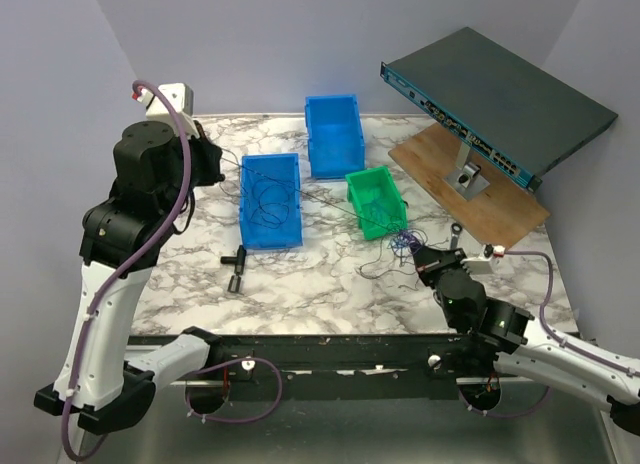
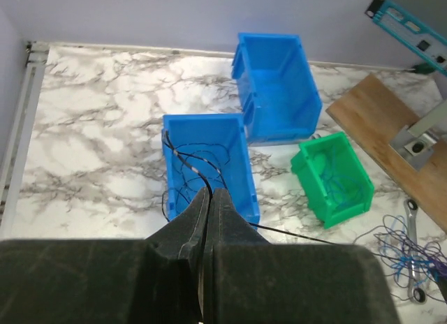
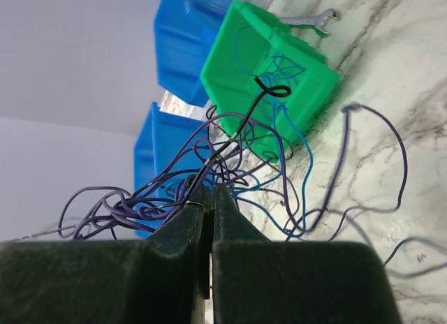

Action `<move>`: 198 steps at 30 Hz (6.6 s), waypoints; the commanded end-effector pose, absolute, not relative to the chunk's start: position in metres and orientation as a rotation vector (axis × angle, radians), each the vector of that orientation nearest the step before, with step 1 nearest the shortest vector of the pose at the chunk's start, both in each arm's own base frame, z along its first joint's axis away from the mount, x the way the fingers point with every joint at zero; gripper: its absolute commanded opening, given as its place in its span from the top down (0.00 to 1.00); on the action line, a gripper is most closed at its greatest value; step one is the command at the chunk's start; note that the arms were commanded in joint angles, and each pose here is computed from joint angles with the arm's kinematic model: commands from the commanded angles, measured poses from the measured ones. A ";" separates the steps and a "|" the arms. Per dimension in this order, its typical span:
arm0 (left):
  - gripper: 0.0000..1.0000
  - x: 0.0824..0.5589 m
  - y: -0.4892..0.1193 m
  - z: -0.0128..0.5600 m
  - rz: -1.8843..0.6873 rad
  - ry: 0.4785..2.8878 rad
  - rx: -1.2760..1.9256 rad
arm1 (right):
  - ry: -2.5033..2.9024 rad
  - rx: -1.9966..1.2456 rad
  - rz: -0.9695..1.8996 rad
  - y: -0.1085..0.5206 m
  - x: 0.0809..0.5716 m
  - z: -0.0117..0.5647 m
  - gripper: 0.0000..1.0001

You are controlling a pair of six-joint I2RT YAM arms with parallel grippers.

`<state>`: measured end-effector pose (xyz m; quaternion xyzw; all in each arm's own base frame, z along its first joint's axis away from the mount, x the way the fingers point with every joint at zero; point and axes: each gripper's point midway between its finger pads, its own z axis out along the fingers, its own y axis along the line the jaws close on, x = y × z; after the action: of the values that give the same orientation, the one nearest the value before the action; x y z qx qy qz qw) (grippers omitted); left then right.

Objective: Untangle the cables

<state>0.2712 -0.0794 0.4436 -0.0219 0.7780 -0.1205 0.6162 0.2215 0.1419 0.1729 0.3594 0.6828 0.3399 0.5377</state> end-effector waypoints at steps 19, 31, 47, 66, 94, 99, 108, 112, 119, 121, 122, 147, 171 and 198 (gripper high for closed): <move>1.00 0.270 -0.069 0.499 -0.471 1.487 -0.028 | 1.922 0.047 0.284 0.172 0.234 0.140 0.17; 1.00 0.251 -0.095 0.522 -0.625 1.469 0.079 | 1.646 -0.655 0.791 0.343 0.229 0.203 0.15; 1.00 0.258 -0.103 0.523 -0.697 1.520 0.055 | 1.565 -0.691 0.965 0.462 0.276 0.188 0.44; 1.00 0.391 -0.106 0.264 -0.572 2.216 -0.172 | 1.790 -0.668 1.123 0.401 0.208 0.188 0.99; 1.00 0.359 -0.084 0.326 -0.611 1.903 -0.249 | 1.874 -0.670 0.956 0.401 0.230 0.207 0.99; 1.00 0.345 -0.094 0.358 -0.768 1.779 -0.208 | 1.870 -0.655 0.936 0.395 0.232 0.209 0.99; 1.00 0.327 -0.175 0.410 -1.117 1.774 0.169 | 1.852 -0.635 0.918 0.394 0.236 0.216 0.99; 1.00 0.336 -0.197 0.385 -1.091 1.905 0.223 | 1.845 -0.595 0.895 0.388 0.240 0.217 0.99; 1.00 0.353 -0.211 0.352 -1.092 1.988 0.215 | 1.850 -0.561 0.849 0.378 0.244 0.214 0.99; 1.00 0.363 -0.211 0.337 -1.079 2.031 0.192 | 1.860 -0.540 0.831 0.375 0.247 0.210 0.99; 1.00 0.367 -0.212 0.329 -1.074 2.048 0.181 | 1.869 -0.527 0.820 0.374 0.248 0.207 0.99; 1.00 0.341 -0.204 0.400 -1.003 1.878 0.228 | 1.882 -0.527 0.746 0.361 0.253 0.211 0.99; 1.00 0.344 -0.038 0.326 -0.342 1.934 -0.423 | 2.058 -0.775 0.892 0.441 0.240 0.169 0.99; 0.25 0.385 -0.096 0.215 -0.646 2.132 -0.321 | 2.201 -0.651 0.876 0.462 0.278 0.141 0.99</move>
<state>0.3997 -0.0821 0.1734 -0.1614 0.8895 -0.2069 0.3740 0.2611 0.4544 0.1277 -0.2647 0.8421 0.3250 0.3396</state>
